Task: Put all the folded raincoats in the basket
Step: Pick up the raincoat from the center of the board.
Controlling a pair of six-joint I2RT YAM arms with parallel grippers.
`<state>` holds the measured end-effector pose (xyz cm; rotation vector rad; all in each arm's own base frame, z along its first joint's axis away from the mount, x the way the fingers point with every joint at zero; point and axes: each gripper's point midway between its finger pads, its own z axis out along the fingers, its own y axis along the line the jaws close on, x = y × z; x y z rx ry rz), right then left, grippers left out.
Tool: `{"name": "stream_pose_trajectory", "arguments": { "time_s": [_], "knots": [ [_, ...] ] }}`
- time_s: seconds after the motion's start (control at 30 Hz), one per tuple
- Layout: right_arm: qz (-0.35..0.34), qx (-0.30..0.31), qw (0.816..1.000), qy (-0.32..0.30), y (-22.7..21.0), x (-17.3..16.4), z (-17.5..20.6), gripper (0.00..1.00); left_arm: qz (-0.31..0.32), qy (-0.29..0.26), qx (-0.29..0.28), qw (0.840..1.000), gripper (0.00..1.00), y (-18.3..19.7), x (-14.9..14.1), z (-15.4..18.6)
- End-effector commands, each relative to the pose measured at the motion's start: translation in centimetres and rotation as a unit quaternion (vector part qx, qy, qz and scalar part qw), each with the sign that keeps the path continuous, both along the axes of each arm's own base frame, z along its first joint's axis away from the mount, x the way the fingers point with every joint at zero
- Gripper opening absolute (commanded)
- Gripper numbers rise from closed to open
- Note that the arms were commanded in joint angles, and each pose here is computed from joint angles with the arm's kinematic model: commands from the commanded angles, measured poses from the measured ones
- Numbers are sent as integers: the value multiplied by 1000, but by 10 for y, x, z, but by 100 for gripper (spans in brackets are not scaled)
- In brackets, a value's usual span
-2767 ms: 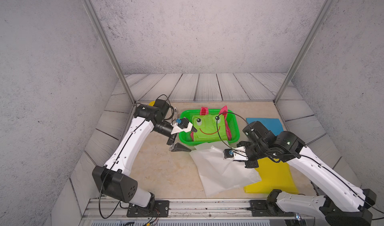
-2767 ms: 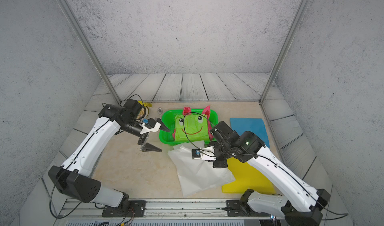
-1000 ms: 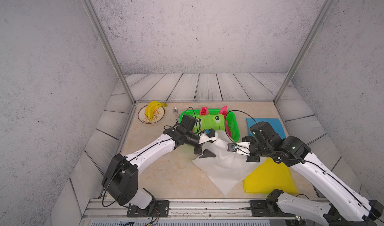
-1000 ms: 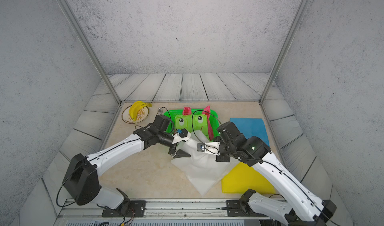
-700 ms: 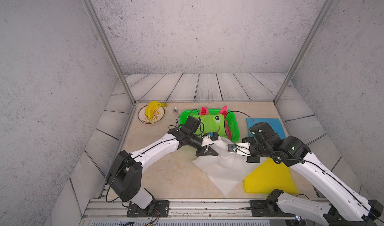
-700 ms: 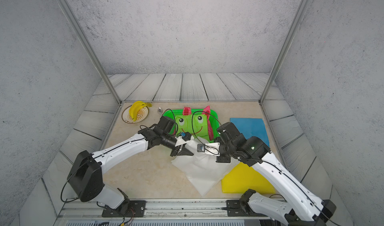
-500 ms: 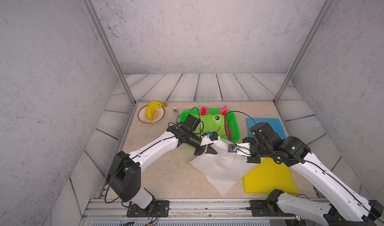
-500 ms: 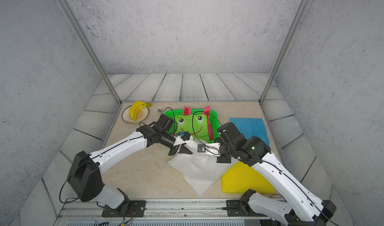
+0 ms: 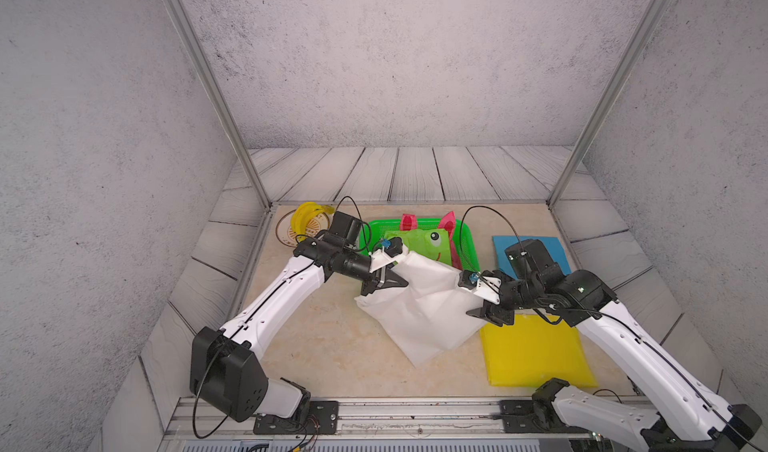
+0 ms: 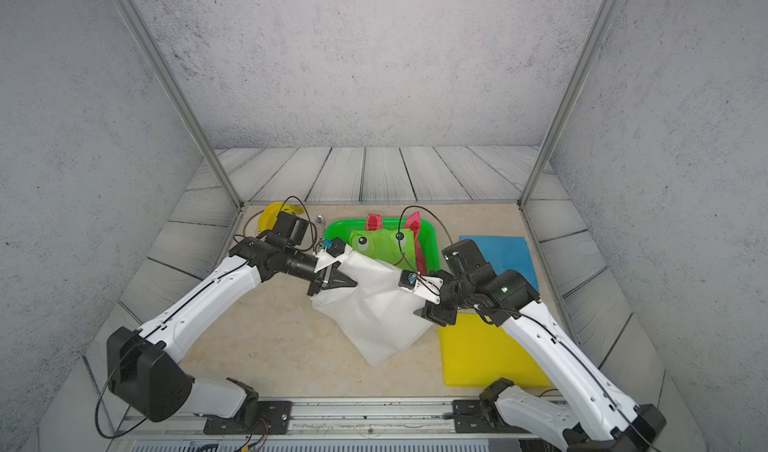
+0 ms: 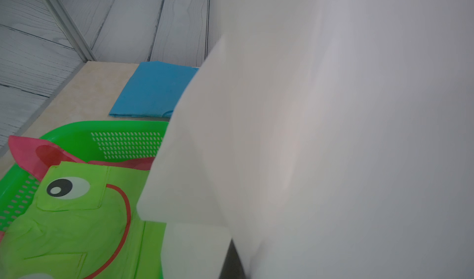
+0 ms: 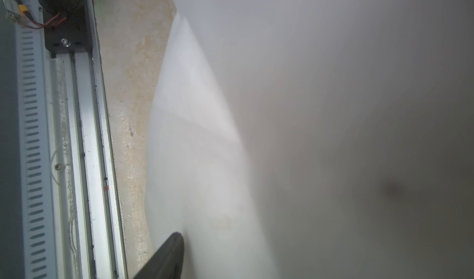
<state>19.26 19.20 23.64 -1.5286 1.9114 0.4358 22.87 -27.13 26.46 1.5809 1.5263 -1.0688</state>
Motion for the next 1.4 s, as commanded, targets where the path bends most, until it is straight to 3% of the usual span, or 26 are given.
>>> {"name": "stream_pose_trajectory", "arguments": {
  "time_s": [0.0,0.03,0.07,0.2,0.27,0.3,0.37,0.67,0.83,0.97,1.37],
  "knots": [
    [-16,136,990,30,19,0,25,78,12,20,-31,999,0,11,-2,18],
    [-27,171,985,28,21,4,33,88,22,26,-37,999,0,16,1,22],
    [-41,196,979,25,20,8,39,93,31,30,-42,998,0,20,4,25],
    [-110,277,954,25,16,32,45,93,63,30,-51,996,0,36,14,34],
    [-150,310,938,49,11,46,40,93,79,32,-55,995,0,42,20,35],
    [-161,329,928,68,9,51,38,99,88,35,-59,994,0,45,24,36],
    [-147,360,915,105,12,53,32,100,107,41,-68,991,0,51,33,36],
    [-201,418,869,175,16,83,-19,100,166,63,-76,981,0,62,64,14],
    [-170,441,859,194,27,87,-29,100,177,80,-78,978,0,64,68,7],
    [-147,466,853,182,34,94,-24,85,180,92,-74,977,0,65,68,2],
    [-16,435,881,185,71,63,-5,84,226,105,-55,967,0,83,76,-11]
  ]
}}
